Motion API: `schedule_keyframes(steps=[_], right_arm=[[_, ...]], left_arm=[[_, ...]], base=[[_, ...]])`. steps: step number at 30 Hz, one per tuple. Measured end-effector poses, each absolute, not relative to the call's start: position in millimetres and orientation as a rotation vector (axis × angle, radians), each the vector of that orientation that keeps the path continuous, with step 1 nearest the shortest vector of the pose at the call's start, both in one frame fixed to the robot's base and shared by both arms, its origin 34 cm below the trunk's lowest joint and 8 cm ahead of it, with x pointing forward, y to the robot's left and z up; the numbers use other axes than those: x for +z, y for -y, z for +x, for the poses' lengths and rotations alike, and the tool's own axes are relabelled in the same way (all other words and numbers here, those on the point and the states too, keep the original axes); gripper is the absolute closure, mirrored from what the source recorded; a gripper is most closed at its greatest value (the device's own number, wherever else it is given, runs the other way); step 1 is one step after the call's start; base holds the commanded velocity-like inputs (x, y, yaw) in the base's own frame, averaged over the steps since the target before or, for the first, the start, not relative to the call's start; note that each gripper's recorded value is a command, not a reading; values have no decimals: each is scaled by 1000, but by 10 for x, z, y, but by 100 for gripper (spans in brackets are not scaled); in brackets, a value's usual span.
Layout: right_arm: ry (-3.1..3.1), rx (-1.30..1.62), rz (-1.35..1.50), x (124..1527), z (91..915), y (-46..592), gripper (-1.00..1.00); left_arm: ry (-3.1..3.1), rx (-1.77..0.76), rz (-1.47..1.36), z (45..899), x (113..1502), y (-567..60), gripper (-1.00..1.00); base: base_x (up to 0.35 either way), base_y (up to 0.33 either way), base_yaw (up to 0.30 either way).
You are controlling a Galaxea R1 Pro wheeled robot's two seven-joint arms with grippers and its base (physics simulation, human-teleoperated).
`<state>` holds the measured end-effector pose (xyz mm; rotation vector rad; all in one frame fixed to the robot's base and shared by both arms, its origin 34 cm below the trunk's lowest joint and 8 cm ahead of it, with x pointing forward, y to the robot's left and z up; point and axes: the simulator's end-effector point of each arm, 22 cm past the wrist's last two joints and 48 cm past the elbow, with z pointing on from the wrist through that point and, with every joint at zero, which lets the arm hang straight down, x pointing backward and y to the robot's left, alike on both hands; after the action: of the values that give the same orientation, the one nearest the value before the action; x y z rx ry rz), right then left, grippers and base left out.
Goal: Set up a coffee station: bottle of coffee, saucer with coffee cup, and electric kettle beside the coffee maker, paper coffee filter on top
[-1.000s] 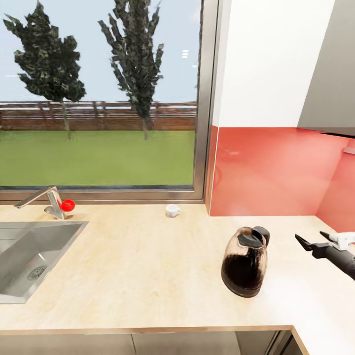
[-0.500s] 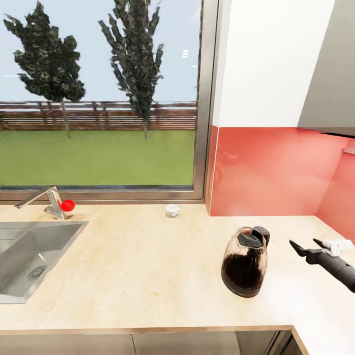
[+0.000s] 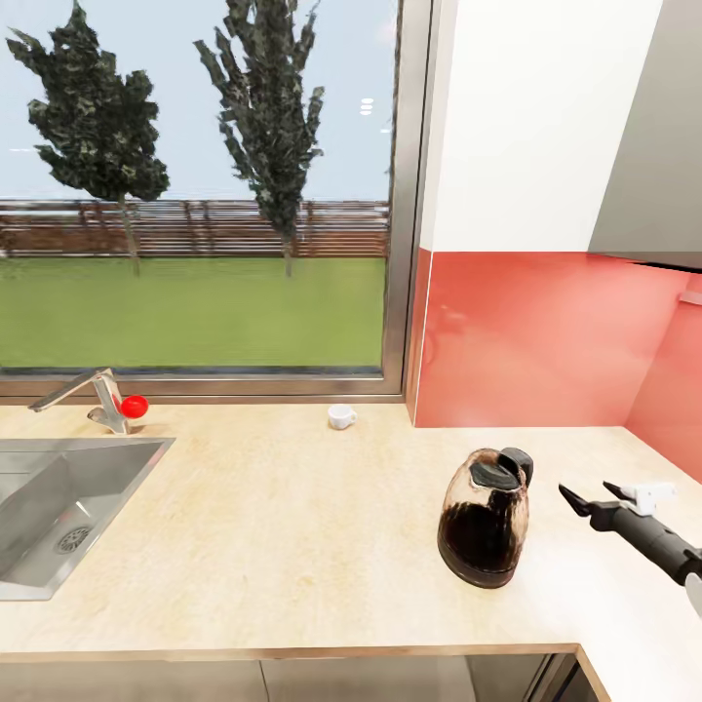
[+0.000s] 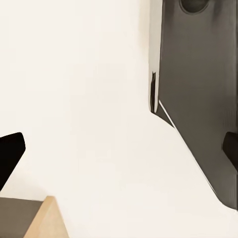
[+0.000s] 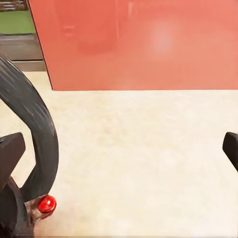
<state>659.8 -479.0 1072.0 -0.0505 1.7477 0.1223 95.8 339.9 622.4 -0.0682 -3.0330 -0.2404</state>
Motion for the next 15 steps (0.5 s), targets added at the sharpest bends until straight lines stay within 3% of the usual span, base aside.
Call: schedule_keyframes(steps=[5, 15], right_arm=[[-1793, 272, -115, 10470, 6456, 4588, -100], [-1793, 300, -127, 10449, 6438, 4525, -100]], left_arm=[[3034, -229, -73, 958, 6217, -3341, -100], [3034, -215, -72, 953, 6210, -3265, -100]], base=[[0, 0, 0], [55, 0, 0]])
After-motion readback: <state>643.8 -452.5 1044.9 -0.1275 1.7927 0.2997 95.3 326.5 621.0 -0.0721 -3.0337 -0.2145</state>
